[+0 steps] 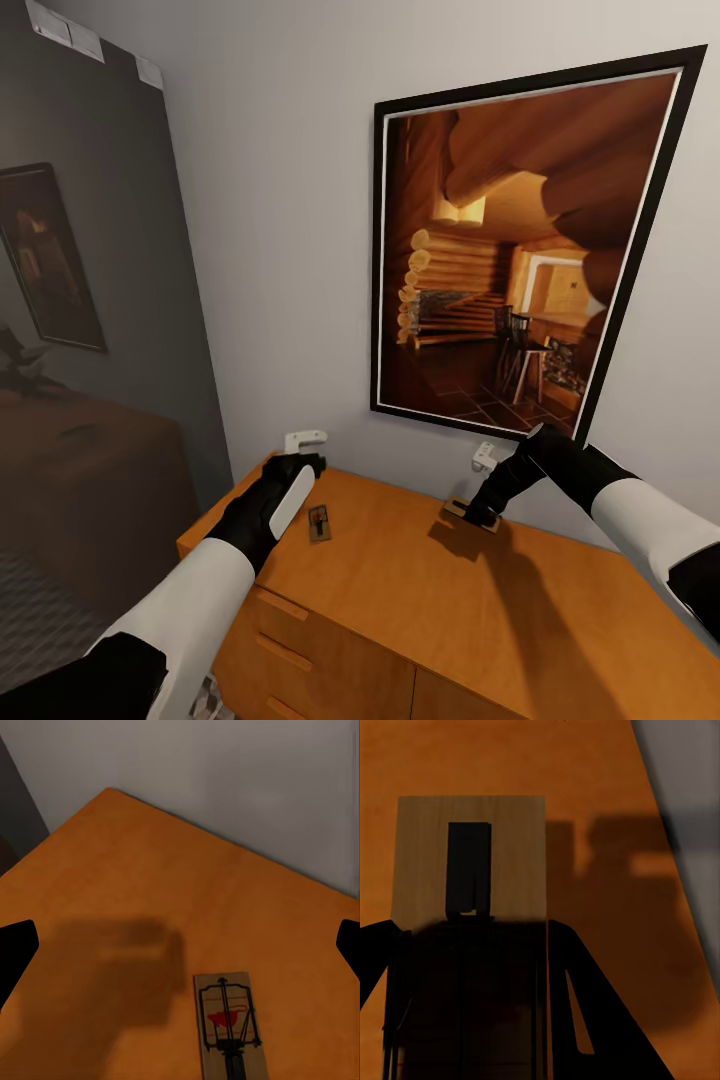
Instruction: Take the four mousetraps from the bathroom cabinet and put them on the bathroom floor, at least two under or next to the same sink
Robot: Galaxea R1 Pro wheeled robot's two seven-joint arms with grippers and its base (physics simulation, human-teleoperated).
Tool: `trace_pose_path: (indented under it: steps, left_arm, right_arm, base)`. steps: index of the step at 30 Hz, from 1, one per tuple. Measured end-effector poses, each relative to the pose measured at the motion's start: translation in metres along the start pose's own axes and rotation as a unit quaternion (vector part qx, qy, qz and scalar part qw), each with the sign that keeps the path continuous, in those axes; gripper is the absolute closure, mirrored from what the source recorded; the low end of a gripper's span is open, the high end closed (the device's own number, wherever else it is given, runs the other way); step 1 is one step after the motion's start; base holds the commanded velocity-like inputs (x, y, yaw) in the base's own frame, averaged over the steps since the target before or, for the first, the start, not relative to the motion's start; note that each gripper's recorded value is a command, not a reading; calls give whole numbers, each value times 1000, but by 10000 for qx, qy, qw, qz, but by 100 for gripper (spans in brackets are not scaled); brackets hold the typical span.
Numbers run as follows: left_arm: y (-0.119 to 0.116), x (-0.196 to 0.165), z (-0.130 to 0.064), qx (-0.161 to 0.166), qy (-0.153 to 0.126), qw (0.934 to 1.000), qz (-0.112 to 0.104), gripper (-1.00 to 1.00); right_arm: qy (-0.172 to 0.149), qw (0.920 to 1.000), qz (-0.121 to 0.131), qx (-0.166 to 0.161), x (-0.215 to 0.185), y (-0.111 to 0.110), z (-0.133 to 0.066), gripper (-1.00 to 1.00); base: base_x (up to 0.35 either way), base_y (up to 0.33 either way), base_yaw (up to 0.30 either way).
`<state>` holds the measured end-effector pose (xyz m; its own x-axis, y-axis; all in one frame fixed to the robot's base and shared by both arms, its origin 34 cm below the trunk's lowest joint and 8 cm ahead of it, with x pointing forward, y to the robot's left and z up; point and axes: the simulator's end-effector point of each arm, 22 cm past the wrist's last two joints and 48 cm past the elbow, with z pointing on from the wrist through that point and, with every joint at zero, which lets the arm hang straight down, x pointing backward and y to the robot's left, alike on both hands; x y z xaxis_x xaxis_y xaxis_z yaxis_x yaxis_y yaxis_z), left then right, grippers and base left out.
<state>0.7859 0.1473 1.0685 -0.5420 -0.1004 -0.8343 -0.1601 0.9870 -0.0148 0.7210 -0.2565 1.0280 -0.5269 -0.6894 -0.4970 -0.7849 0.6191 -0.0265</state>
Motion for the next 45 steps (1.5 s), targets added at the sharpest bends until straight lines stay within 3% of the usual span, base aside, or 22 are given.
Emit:
trace_pose_path:
  steps: [6,10,14,18,27,39,42,43,45]
  left_arm:
    - [-3,-24,-1,28,-58,10000,75,-100]
    - [0,-29,6,-21,220,9994,265,-100]
    - [18,-17,18,-281,664,9966,409,-100]
    - [32,-8,23,-451,955,9935,423,-100]
    - [47,30,31,-595,1420,9880,85,-100]
    - [65,48,34,-961,1423,9851,-105,-100]
    - [68,51,33,-1044,1457,9833,-308,-100]
    - [70,53,33,-1116,1416,9823,-514,-100]
    - [71,53,35,-1140,1351,9821,-647,-100]
  right_arm:
    - [1,10000,-28,4,-1,1,0,100]
    - [-4,10000,-29,7,-2,1,0,100]
    - [-7,10000,-28,6,-2,1,0,100]
    - [-5,10000,-29,6,-2,1,0,100]
    - [-3,10000,-28,3,-2,1,1,100]
    - [-1,10000,-30,12,-2,1,1,100]
    - [-1,10000,-30,12,-2,1,1,100]
    - [-1,10000,-29,12,-2,1,1,100]
    - [0,10000,-30,12,-2,1,1,100]
  base:
    - [0,0,0]
    - [0,0,0]
    - [0,0,0]
    - [0,0,0]
    - [0,0,0]
    - [0,0,0]
    - [0,0,0]
    - [0,0,0]
    - [0,0,0]
